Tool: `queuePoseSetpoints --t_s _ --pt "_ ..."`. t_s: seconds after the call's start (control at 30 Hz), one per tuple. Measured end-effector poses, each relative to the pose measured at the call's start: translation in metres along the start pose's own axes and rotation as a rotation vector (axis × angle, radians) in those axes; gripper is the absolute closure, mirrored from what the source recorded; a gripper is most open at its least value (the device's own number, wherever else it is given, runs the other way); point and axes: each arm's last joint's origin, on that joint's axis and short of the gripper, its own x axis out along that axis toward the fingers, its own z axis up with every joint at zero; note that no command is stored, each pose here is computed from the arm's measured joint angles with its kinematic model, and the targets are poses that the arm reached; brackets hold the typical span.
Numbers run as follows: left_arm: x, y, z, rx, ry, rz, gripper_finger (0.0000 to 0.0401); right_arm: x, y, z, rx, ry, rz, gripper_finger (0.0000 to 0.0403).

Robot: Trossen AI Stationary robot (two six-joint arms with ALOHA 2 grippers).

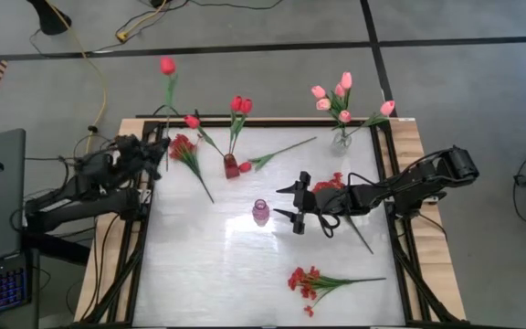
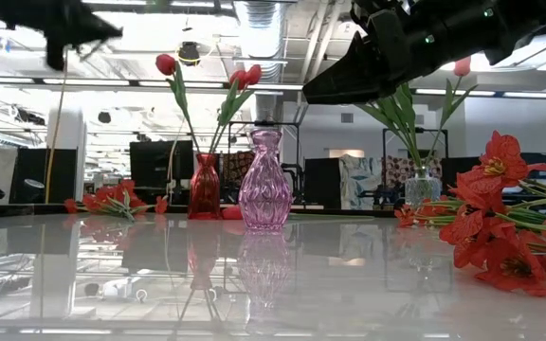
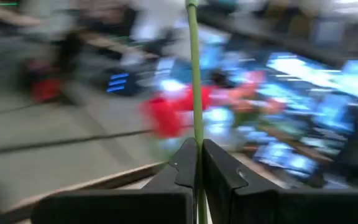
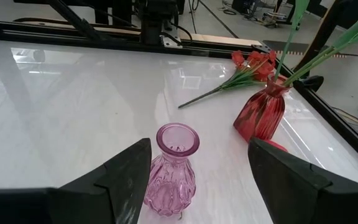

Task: Sort flowers into vase by color
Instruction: Put the red flower into the red vase

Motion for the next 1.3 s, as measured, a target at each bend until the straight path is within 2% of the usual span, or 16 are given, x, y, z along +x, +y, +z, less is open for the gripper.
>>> queuePoseSetpoints --t_s 0.13,0.2,0.27,0.37,0.5,0.57,0.77,0.93,1.07,1.3 --pt "0.004 -0.014 0.002 0.053 -0.045 -0.321 0.0401 0.0 0.0 0.0 0.0 0.0 0.0 0.0107" --pt "0.007 -0.02 -0.001 0.079 -0.052 -0.442 0.0401 0.0 0.0 0.0 0.0 0.0 0.0 0.0107" --pt "0.013 -0.024 -0.012 0.09 -0.061 -0.523 0.0401 0.0 0.0 0.0 0.0 0.0 0.0 0.0107" --pt "0.021 -0.027 -0.039 0.11 -0.085 -0.582 0.0401 0.0 0.0 0.0 0.0 0.0 0.0 0.0107" --pt "0.023 -0.021 -0.079 0.161 -0.218 -0.546 0.0401 0.0 0.0 0.0 0.0 0.0 0.0 0.0107" --pt "0.023 -0.018 -0.089 0.182 -0.273 -0.516 0.0401 0.0 0.0 0.0 0.0 0.0 0.0 0.0107" --pt "0.045 -0.033 -0.1 0.279 -0.154 -0.498 0.0401 0.0 0.0 0.0 0.0 0.0 0.0 0.0107" --pt "0.072 -0.047 -0.103 0.386 -0.161 -0.455 0.0401 0.0 0.0 0.0 0.0 0.001 0.0 0.0107" --pt "0.095 -0.041 -0.107 0.424 -0.188 -0.376 0.0401 0.0 0.0 0.0 0.0 0.001 0.0 0.0107" --pt "0.125 -0.019 -0.121 0.381 -0.22 -0.376 0.0401 0.0 0.0 0.0 0.0 0.0 0.001 0.0107"
